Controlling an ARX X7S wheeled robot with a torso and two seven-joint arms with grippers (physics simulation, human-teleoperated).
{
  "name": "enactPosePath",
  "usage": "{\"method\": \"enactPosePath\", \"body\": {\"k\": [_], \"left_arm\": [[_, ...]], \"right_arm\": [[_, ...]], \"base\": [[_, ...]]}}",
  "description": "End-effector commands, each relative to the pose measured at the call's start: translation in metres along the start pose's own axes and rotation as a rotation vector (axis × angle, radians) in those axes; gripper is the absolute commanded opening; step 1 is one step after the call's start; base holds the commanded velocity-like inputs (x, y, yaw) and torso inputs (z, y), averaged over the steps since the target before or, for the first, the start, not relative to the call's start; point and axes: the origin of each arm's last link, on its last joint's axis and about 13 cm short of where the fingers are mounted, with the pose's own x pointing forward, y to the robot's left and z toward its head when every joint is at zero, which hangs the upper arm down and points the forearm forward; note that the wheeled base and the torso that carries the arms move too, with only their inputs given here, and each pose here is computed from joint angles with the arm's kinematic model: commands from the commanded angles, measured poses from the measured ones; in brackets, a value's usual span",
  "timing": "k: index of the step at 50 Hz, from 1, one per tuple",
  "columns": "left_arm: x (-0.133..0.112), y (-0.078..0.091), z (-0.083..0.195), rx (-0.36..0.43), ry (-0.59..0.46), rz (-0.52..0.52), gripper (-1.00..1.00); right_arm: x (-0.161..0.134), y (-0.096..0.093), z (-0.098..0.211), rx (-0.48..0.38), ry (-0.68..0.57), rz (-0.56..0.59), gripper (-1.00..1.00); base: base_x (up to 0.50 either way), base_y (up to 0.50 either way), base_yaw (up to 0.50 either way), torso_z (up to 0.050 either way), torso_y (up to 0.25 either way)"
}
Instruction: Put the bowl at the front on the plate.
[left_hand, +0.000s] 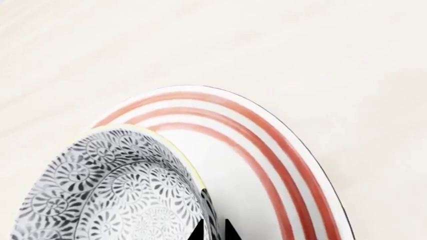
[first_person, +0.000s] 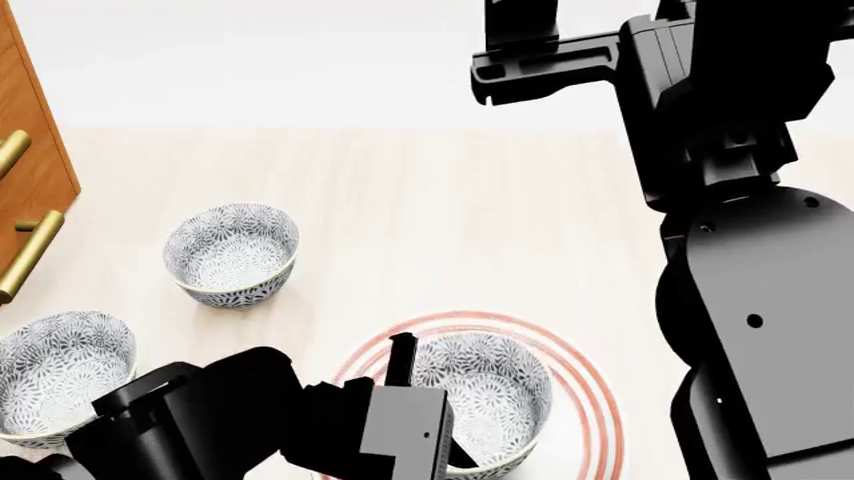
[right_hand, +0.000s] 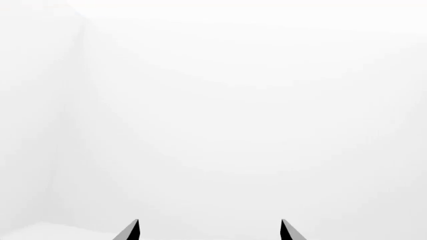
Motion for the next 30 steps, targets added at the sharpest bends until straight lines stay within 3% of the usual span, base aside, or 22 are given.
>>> {"method": "enactPosePath", "body": {"k": [1, 14, 15, 30], "left_arm": [[0.0017, -0.0013, 0.0002, -0.016, -0.017, 0.013, -1.00], [0.0041, -0.0047, -0.0023, -0.029, -0.012, 0.015, -1.00], [0.0039, -0.0044, -0.0020, -0.026, -0.015, 0.016, 1.00], [0.0017, -0.0004, 0.0023, -0.054, -0.061, 0.010, 1.00]], "right_arm": [[-0.0004, -0.0001, -0.0006, 0.005, 0.000, 0.001, 1.00], [-0.0008, -0.0004, -0.0014, 0.002, 0.000, -0.001, 1.00], [-0.0009, -0.0007, -0.0014, 0.002, 0.000, -0.001, 1.00], [-0.0003, -0.0027, 0.0003, 0.002, -0.006, -0.009, 1.00]], "base": [[0.00, 0.00, 0.00, 0.000, 0.000], [0.00, 0.00, 0.00, 0.000, 0.000], [0.00, 0.00, 0.00, 0.000, 0.000], [0.00, 0.00, 0.00, 0.000, 0.000]]}}
